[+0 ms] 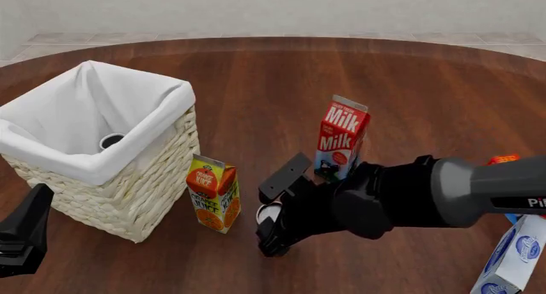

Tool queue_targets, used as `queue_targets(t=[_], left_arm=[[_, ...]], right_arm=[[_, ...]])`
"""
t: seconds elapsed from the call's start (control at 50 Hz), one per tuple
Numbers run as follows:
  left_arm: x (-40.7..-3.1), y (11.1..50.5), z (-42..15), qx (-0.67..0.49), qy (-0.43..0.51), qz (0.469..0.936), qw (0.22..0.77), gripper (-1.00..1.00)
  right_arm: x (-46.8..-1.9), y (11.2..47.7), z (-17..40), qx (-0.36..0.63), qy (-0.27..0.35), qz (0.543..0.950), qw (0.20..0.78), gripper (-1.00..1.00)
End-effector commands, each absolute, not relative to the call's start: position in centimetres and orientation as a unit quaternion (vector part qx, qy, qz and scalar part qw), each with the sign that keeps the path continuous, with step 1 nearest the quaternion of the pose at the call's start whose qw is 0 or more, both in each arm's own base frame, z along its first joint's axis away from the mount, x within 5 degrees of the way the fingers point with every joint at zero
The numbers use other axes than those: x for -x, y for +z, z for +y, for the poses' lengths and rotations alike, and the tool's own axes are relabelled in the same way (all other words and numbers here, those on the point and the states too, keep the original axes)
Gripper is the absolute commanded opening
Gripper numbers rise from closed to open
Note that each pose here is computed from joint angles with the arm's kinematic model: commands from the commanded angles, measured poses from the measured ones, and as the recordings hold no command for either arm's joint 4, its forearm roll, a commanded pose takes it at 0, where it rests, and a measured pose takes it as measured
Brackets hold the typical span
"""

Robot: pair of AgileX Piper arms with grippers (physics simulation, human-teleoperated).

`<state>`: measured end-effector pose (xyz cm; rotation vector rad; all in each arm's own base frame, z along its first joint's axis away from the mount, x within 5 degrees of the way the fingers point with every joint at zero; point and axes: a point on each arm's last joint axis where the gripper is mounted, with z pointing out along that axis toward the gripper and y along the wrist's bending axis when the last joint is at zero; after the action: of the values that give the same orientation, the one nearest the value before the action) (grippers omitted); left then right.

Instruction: Pick up the alphabet soup and the tomato sauce, and put them in the basket.

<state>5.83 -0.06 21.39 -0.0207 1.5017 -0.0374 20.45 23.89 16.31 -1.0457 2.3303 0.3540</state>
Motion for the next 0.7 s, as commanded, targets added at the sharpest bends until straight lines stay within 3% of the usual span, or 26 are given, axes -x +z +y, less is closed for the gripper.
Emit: queue_targets(t=[0.02,0.7], left_arm=[[-5.8,21.4,-0.1,0.009,-0.017,0.682,0.731,1.0],[-5.8,21.4,-0.1,0.009,-0.017,0.682,0.731,1.0]], right_arm=[[-20.7,16.5,23.7,0.385,0.13,0.869,0.281,-1.0],[-21.4,21.8,23.2,0.388,0.133,0.856,0.314,-1.0]])
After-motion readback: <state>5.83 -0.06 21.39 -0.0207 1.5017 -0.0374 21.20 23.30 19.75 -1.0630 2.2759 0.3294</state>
